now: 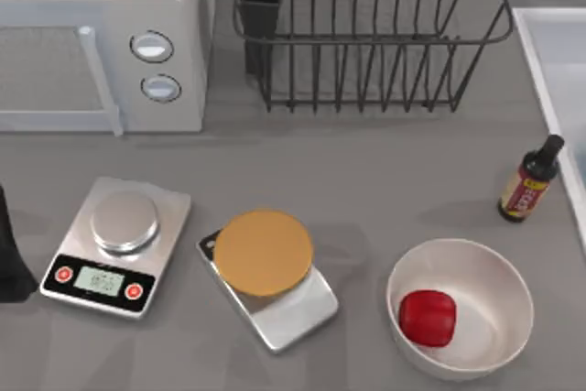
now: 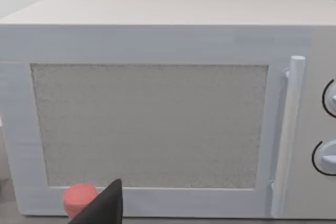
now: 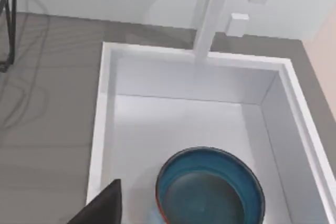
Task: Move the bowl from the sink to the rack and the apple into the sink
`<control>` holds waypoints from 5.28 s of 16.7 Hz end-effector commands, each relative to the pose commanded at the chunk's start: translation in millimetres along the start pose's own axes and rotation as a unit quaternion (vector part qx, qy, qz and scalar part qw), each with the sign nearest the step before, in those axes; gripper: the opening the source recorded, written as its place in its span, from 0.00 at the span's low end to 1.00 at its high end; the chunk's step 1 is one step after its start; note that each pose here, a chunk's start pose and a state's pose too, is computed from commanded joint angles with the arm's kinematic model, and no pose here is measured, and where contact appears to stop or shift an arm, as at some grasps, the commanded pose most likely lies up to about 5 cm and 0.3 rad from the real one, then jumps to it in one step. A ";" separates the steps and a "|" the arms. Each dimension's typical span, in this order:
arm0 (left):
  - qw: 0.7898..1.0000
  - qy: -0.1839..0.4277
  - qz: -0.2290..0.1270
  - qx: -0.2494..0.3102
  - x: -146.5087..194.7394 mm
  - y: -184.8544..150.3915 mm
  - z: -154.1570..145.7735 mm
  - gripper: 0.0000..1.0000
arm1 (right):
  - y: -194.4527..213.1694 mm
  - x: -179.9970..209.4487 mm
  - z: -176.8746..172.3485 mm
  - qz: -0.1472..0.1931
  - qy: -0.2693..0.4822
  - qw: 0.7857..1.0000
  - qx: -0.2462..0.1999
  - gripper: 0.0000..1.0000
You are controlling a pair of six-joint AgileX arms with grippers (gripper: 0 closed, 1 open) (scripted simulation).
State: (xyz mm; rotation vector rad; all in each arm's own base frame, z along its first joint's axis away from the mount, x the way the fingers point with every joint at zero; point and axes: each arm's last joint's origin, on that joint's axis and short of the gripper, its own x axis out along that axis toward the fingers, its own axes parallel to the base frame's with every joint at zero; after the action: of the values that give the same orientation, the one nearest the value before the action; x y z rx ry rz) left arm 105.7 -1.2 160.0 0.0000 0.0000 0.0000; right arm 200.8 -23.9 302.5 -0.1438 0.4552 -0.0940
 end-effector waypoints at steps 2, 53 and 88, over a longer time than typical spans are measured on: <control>1.000 0.000 0.000 0.000 0.0 0.0 0.0 1.00 | -10.7 42.2 27.0 0.002 0.076 0.997 -0.011 1.00; 1.000 0.000 0.000 0.000 0.0 0.0 0.0 1.00 | -101.3 382.9 -118.4 0.079 0.484 0.871 0.026 0.25; 1.000 0.000 0.000 0.000 0.0 0.0 0.0 1.00 | -162.2 -15.6 17.8 0.080 0.483 0.872 0.025 0.00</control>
State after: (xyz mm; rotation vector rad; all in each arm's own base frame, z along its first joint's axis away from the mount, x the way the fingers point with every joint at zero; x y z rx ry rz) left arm 105.7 -1.2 160.0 0.0000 0.0000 0.0000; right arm 185.3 -179.8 350.9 0.0048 1.4667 -0.0069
